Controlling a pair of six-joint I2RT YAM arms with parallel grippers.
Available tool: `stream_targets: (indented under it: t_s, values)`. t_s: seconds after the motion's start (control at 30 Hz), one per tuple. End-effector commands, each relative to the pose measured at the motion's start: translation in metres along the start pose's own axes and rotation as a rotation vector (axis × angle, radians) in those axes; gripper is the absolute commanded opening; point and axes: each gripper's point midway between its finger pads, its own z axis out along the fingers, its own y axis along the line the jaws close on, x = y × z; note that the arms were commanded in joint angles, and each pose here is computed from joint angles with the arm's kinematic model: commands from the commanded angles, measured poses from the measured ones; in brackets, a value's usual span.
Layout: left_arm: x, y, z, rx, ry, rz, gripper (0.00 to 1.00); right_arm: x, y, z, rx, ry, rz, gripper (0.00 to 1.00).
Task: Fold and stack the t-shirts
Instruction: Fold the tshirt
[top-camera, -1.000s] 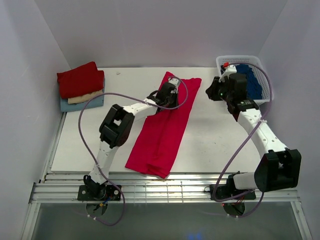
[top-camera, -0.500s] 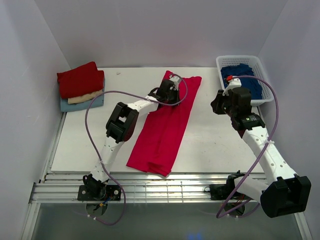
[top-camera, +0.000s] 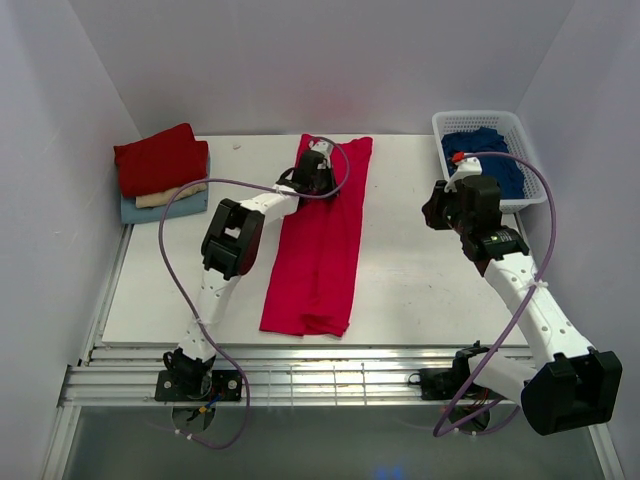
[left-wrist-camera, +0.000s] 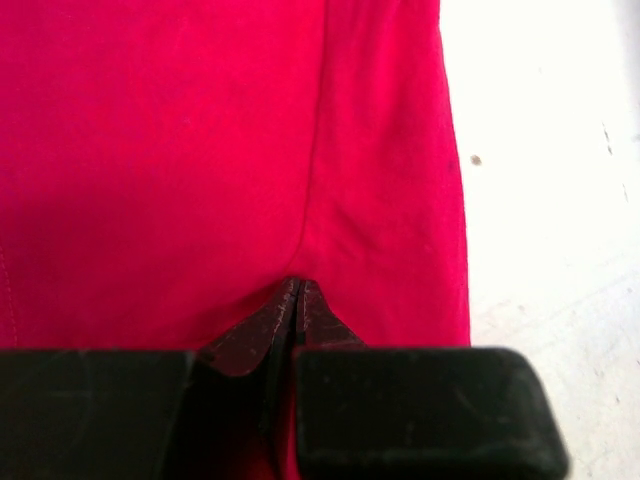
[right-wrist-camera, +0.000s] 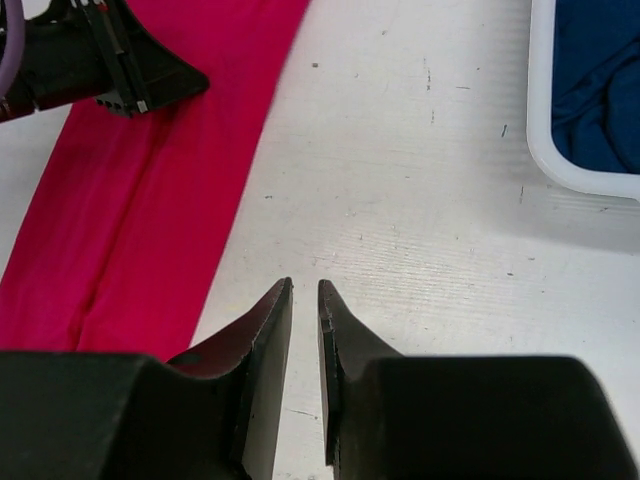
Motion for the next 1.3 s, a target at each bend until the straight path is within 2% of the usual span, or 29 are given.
stream_targets:
  t_s: [0.0, 0.27, 0.4, 0.47, 0.5, 0.53, 0.57, 0.7, 0.87, 1.1, 1.27]
  values:
    - [0.038, 0.061, 0.007, -0.143, 0.102, -0.048, 0.15, 0.012, -0.002, 0.003, 0.017, 0.03, -0.003, 0.22]
    - [0.027, 0.066, 0.019, -0.131, 0.081, -0.047, 0.15, 0.036, 0.004, 0.011, -0.005, 0.085, -0.002, 0.22]
    - [-0.005, 0.051, 0.012, -0.076, -0.01, -0.001, 0.18, 0.05, 0.032, 0.009, -0.105, 0.109, -0.032, 0.24]
    - [-0.033, 0.039, -0.009, -0.063, -0.078, 0.024, 0.26, 0.057, 0.045, 0.008, -0.141, 0.12, -0.042, 0.25]
    - [-0.057, 0.029, -0.017, -0.042, -0.157, 0.038, 0.3, 0.063, 0.058, 0.006, -0.182, 0.132, -0.053, 0.27]
    - [-0.057, 0.032, -0.027, -0.063, -0.172, 0.045, 0.37, 0.071, 0.065, 0.006, -0.208, 0.14, -0.053, 0.28]
    - [-0.091, 0.015, -0.054, -0.04, -0.251, 0.059, 0.41, 0.077, 0.072, 0.005, -0.233, 0.153, -0.036, 0.28]
    - [-0.122, -0.013, -0.113, -0.006, -0.348, 0.05, 0.49, 0.109, 0.113, -0.005, -0.406, 0.193, -0.009, 0.34]
    - [-0.076, -0.044, -0.148, 0.08, -0.281, 0.015, 0.5, 0.149, 0.144, -0.014, -0.528, 0.24, -0.018, 0.42]
    - [-0.001, -0.081, -0.172, 0.19, -0.192, 0.026, 0.5, 0.185, 0.177, -0.028, -0.656, 0.304, -0.048, 0.43]
    - [0.045, -0.105, -0.173, 0.251, -0.094, 0.006, 0.5, 0.205, 0.188, -0.033, -0.698, 0.343, -0.044, 0.43]
